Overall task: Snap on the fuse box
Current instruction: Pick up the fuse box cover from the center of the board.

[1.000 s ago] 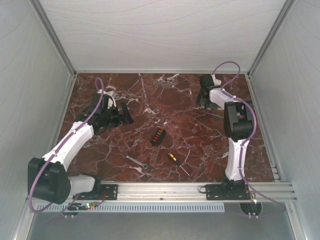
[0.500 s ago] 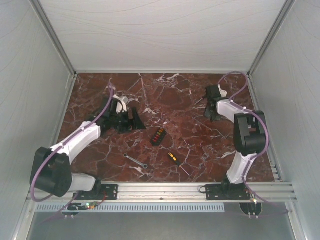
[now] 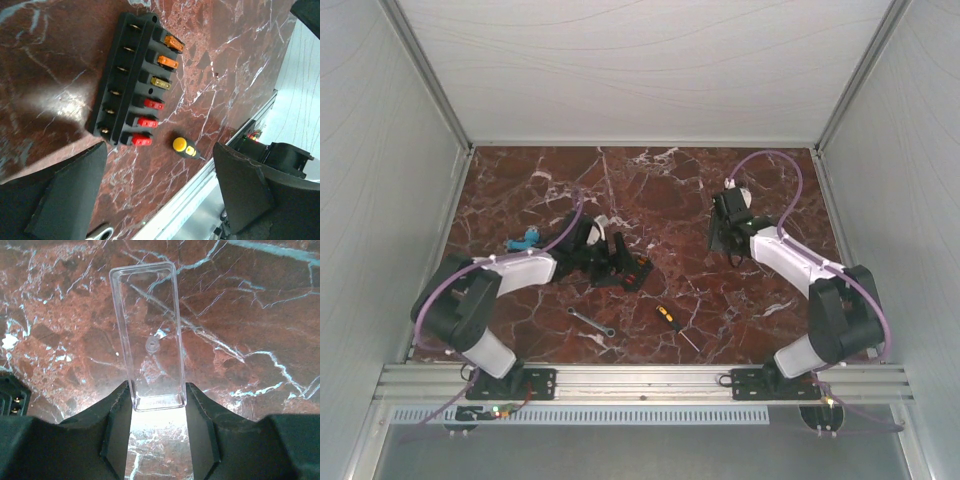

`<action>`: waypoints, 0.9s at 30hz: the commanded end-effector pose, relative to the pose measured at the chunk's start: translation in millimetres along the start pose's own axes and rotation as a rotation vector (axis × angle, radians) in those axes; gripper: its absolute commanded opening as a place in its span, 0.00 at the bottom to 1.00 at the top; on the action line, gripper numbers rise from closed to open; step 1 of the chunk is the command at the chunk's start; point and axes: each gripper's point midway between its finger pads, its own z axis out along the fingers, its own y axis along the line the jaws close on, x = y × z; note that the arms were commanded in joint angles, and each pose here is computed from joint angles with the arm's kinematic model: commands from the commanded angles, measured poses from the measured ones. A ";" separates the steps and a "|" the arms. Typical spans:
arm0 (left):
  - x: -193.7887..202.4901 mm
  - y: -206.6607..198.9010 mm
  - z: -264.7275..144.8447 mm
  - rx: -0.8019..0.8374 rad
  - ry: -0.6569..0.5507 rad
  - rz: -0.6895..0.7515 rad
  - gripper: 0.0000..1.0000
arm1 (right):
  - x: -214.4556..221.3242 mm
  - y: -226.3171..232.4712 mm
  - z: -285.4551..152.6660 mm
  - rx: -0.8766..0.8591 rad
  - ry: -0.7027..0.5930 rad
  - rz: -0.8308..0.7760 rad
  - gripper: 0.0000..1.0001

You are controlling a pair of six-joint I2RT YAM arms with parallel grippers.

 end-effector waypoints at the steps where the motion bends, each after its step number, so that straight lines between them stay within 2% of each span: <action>1: -11.3 -25.3 21.1 0.082 -0.030 -0.017 0.86 | -3.2 9.0 -14.3 -0.057 -0.031 -0.013 0.21; 10: 3.8 -60.7 65.2 0.182 0.066 -0.033 0.84 | -8.4 32.7 -35.1 -0.135 -0.079 -0.116 0.20; 16: -5.5 -82.8 56.8 0.239 0.025 0.009 0.84 | 7.5 64.6 -39.8 -0.183 -0.023 -0.229 0.19; 19: -9.0 -71.9 38.9 0.221 -0.023 -0.008 0.84 | 17.3 83.4 -40.4 -0.211 0.003 -0.291 0.19; 23: -15.0 -34.2 9.4 0.165 -0.073 -0.105 0.84 | 31.0 105.1 -40.3 -0.222 0.047 -0.355 0.19; 27: -26.8 -4.4 -23.7 0.091 -0.164 -0.130 0.87 | 42.6 121.7 -40.1 -0.191 0.065 -0.396 0.20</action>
